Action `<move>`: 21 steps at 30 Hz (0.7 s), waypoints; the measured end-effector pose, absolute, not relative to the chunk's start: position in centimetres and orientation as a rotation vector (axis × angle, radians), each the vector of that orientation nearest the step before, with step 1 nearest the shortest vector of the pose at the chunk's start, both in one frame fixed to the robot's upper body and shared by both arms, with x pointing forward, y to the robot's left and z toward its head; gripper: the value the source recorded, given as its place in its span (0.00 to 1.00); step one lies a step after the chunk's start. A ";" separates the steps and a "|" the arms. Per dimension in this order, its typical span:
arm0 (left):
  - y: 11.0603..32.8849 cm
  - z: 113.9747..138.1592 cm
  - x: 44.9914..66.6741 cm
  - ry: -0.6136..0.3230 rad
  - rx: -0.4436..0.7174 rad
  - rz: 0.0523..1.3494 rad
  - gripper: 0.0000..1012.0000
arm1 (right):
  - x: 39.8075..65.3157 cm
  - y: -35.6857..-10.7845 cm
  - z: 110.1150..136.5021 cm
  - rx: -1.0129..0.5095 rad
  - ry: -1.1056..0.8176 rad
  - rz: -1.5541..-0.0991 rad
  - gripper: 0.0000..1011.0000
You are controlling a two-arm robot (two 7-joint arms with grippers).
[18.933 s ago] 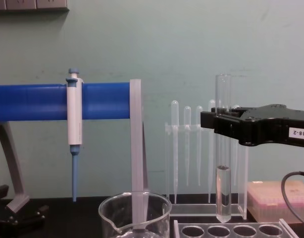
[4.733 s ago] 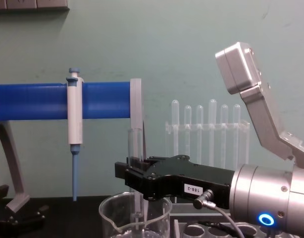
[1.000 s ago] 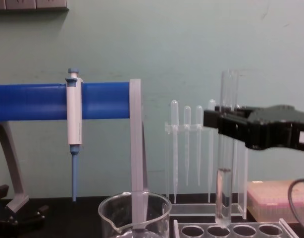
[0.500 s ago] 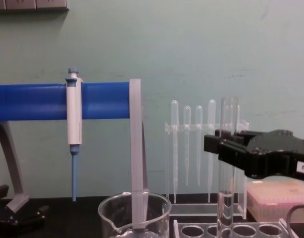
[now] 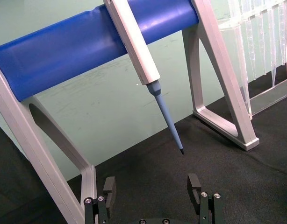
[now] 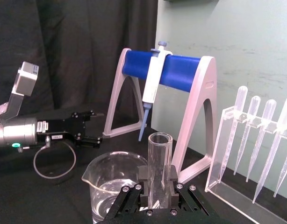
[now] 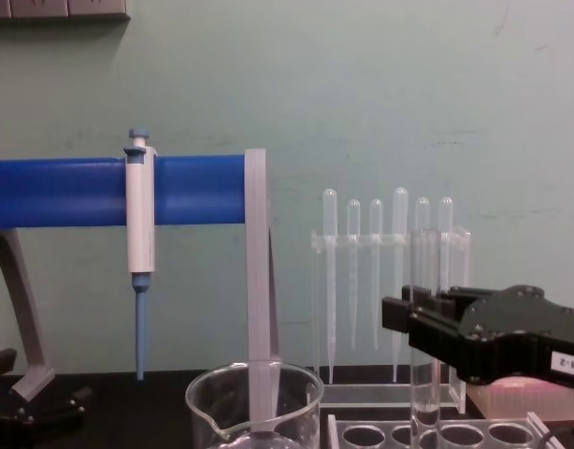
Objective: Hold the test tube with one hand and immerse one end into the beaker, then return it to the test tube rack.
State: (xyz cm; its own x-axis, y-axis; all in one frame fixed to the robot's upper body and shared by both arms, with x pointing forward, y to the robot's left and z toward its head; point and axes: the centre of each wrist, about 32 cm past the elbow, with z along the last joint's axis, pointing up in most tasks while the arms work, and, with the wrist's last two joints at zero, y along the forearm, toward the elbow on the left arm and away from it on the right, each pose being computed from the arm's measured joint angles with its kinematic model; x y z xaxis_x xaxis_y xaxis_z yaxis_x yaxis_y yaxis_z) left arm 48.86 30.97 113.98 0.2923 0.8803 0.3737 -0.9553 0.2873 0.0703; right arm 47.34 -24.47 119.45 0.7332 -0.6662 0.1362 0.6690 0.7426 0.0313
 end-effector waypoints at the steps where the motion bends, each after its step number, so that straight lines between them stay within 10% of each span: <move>1: 31.0 114.0 48.9 -0.285 0.304 1.248 0.99 | 47.3 -24.5 119.4 -0.023 -0.142 -0.734 0.24; 21: 31.0 114.0 48.9 -0.285 0.304 1.248 0.99 | 47.6 -24.5 117.8 -0.069 -0.138 -0.715 0.24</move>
